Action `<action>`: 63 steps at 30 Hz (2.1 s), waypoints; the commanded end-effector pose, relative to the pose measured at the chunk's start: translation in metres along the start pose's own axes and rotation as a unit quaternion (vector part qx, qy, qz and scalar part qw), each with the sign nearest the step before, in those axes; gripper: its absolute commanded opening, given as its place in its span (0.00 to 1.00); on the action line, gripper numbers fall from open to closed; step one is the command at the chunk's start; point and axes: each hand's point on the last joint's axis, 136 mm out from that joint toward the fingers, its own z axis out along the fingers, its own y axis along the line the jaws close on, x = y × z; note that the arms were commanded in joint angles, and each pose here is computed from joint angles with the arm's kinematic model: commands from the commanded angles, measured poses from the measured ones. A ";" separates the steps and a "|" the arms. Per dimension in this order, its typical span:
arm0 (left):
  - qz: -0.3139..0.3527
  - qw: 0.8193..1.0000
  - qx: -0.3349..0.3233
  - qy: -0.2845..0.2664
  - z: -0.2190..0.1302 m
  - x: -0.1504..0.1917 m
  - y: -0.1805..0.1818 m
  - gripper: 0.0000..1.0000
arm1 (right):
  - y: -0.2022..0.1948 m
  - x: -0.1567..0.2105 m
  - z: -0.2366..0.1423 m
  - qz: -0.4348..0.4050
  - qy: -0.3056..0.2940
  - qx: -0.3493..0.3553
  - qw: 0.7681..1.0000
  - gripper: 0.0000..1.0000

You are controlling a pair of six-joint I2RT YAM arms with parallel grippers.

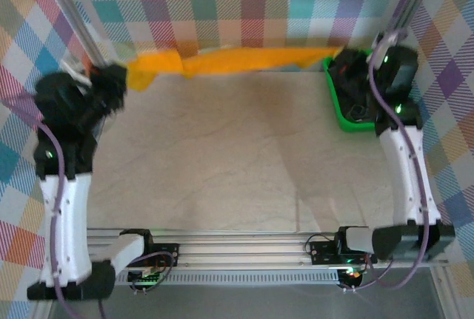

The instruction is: Fold and stack the t-shirts

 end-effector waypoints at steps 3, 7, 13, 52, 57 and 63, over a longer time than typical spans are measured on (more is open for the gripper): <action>-0.124 0.977 -0.156 0.080 -0.010 0.081 0.159 0.21 | -0.116 0.106 -0.010 0.084 0.077 0.127 0.985 0.04; -0.162 0.952 -0.219 0.140 -0.010 0.123 0.231 0.59 | -0.186 0.173 -0.026 0.114 0.147 0.222 0.957 0.40; -0.133 0.937 -0.299 0.126 -0.016 0.120 0.263 0.54 | -0.195 0.192 -0.028 0.079 0.192 0.258 0.943 0.48; -0.159 0.832 -0.523 0.091 -0.014 0.135 0.449 0.33 | -0.259 0.317 0.050 -0.045 0.469 0.382 0.795 0.45; -0.133 0.839 -0.515 0.116 0.001 0.131 0.438 0.38 | -0.260 0.315 0.045 -0.042 0.466 0.388 0.794 0.45; -0.043 0.838 -0.536 0.090 -0.039 0.111 0.379 0.52 | -0.217 0.282 0.045 -0.062 0.415 0.324 0.848 0.48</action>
